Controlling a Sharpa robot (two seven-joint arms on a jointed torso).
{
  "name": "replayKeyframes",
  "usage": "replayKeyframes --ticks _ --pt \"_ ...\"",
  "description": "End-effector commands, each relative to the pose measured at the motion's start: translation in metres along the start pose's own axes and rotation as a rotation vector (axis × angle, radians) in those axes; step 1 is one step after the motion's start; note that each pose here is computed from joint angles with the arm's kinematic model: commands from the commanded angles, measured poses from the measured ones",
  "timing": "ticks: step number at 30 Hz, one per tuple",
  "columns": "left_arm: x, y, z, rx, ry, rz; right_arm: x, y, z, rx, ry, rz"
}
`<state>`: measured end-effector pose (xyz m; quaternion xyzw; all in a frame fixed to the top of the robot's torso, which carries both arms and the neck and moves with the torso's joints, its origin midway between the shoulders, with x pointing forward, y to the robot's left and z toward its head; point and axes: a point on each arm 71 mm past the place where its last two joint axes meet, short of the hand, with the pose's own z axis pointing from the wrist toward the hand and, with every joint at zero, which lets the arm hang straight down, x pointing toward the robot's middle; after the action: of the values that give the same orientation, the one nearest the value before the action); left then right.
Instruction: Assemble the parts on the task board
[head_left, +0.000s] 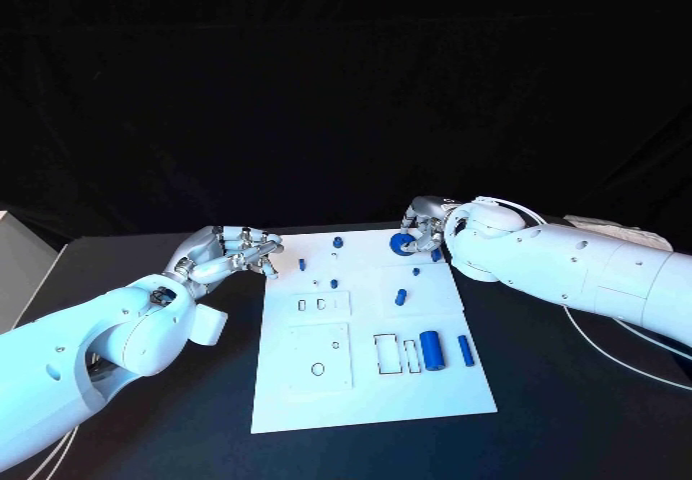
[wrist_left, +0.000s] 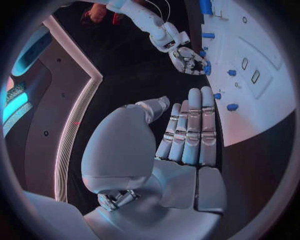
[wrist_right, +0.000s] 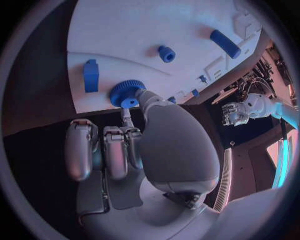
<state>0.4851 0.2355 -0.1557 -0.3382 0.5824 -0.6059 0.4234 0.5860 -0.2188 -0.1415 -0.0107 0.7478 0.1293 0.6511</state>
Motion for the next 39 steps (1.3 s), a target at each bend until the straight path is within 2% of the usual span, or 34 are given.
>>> replayKeyframes --ticks 1,6,13,23,30,39 --pt "0.0027 -0.0005 0.0006 0.003 0.023 -0.003 0.003 0.001 -0.001 -0.017 -0.013 -0.039" --pt "0.0025 -0.0002 0.0006 0.002 0.024 -0.002 0.001 0.005 -0.004 -0.041 -0.053 -0.034" --pt "0.0032 0.0002 0.0011 -0.001 0.027 -0.003 -0.001 0.022 -0.014 -0.092 -0.097 -0.010" --pt "0.0049 0.0000 0.0015 0.000 0.034 -0.004 -0.004 0.072 -0.028 -0.204 -0.185 0.003" --pt "0.0056 -0.0002 0.0016 0.001 0.035 -0.005 0.004 0.098 -0.028 -0.247 -0.185 0.001" --pt "0.0091 -0.0007 0.0027 0.004 0.044 -0.010 0.027 0.120 -0.019 -0.267 -0.145 -0.015"
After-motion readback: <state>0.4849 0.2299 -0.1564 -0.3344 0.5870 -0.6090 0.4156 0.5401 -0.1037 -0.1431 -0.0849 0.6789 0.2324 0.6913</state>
